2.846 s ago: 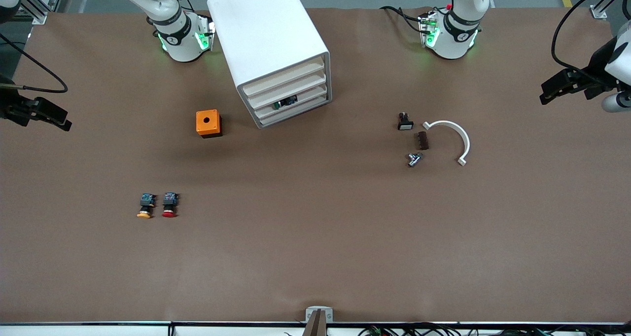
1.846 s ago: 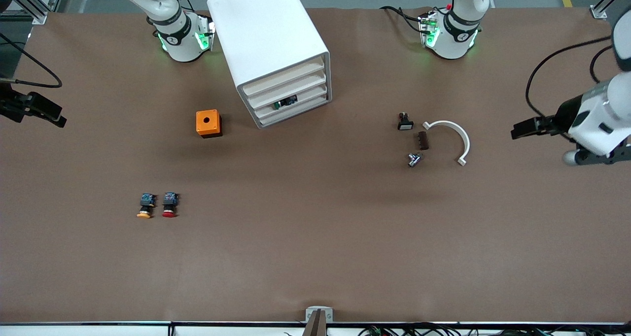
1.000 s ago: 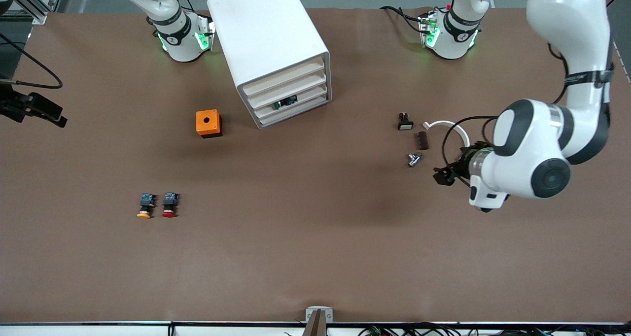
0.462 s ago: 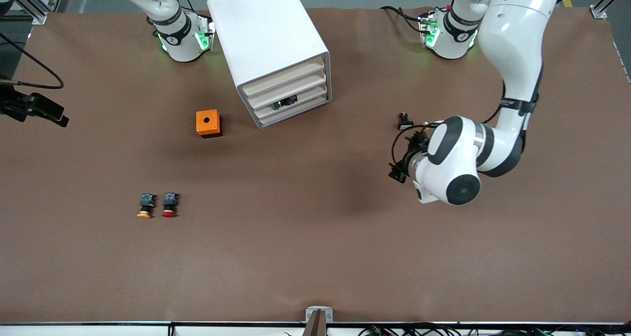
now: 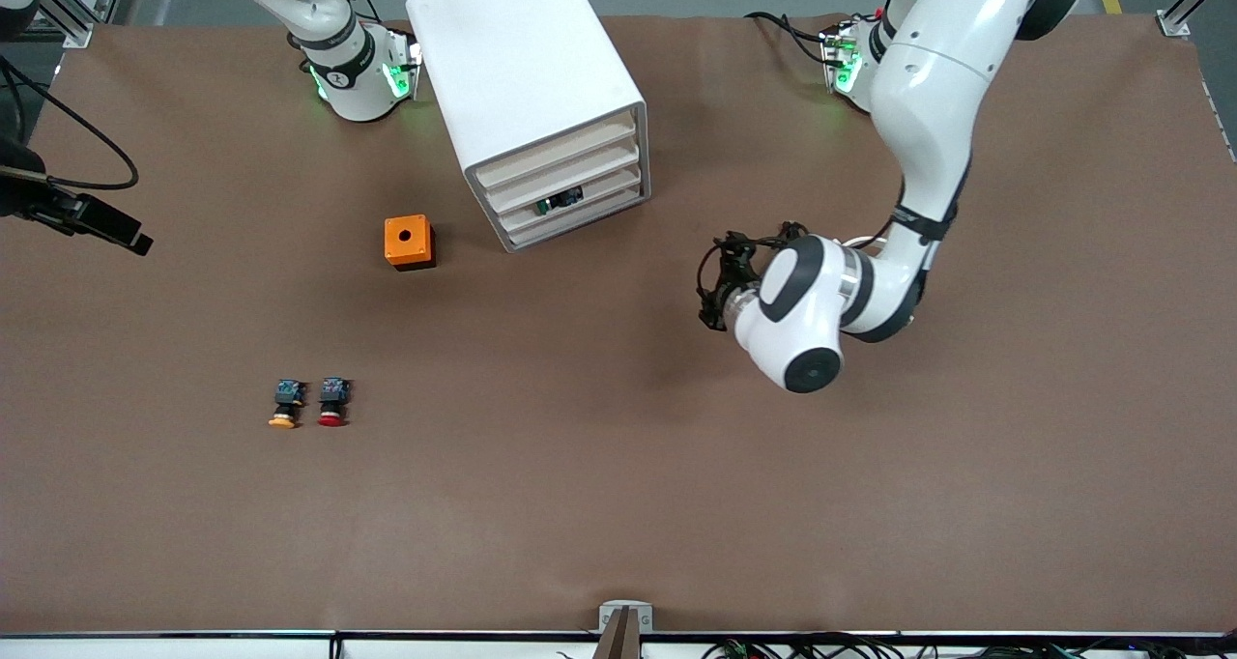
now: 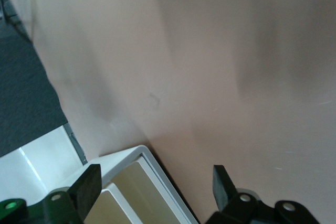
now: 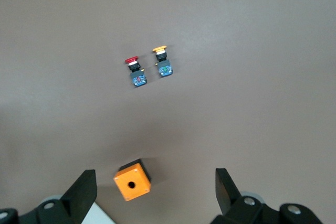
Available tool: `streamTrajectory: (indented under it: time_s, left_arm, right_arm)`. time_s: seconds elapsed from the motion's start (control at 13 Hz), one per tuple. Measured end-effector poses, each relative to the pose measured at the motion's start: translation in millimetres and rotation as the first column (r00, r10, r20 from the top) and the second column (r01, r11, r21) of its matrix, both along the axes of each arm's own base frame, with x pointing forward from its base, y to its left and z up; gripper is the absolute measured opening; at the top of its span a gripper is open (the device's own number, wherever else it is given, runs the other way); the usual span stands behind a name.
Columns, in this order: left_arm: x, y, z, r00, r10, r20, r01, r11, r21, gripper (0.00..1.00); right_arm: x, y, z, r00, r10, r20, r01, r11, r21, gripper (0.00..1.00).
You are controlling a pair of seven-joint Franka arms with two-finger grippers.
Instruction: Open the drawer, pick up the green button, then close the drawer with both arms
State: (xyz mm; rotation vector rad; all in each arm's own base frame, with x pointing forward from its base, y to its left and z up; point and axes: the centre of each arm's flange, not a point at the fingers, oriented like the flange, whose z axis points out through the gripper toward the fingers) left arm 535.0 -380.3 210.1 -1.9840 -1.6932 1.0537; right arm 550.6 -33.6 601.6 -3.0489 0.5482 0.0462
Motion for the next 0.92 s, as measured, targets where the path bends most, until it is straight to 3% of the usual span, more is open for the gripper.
streamTrajectory:
  time_s: [0.23, 0.46, 0.54, 0.92]
  left_arm:
    - [-33.4, -46.5, -22.5, 0.992, 0.108, -0.064, -0.100, 0.988, 0.119, 0.94]
    - [-42.7, -60.6, -33.4, 0.950, 0.261, -0.172, -0.232, 0.958, 0.171, 0.92]
    - [-43.4, -62.1, -36.2, 0.931, 0.302, -0.203, -0.266, 0.946, 0.186, 0.86]
    - [-63.7, -74.9, -47.4, 0.861, 0.351, -0.368, -0.286, 0.933, 0.220, 0.76]
  right_arm:
    - [-1.4, 19.6, -5.3, 0.986, -0.161, -0.047, 0.163, 0.986, 0.025, 1.00]
    - [-1.2, 47.8, -12.7, 0.949, -0.299, -0.104, 0.304, 0.952, 0.038, 1.00]
    - [-0.8, 53.2, -16.4, 0.934, -0.335, -0.124, 0.341, 0.939, 0.039, 1.00]
    - [3.0, 81.2, -37.7, 0.866, -0.445, -0.230, 0.465, 0.884, 0.042, 1.00]
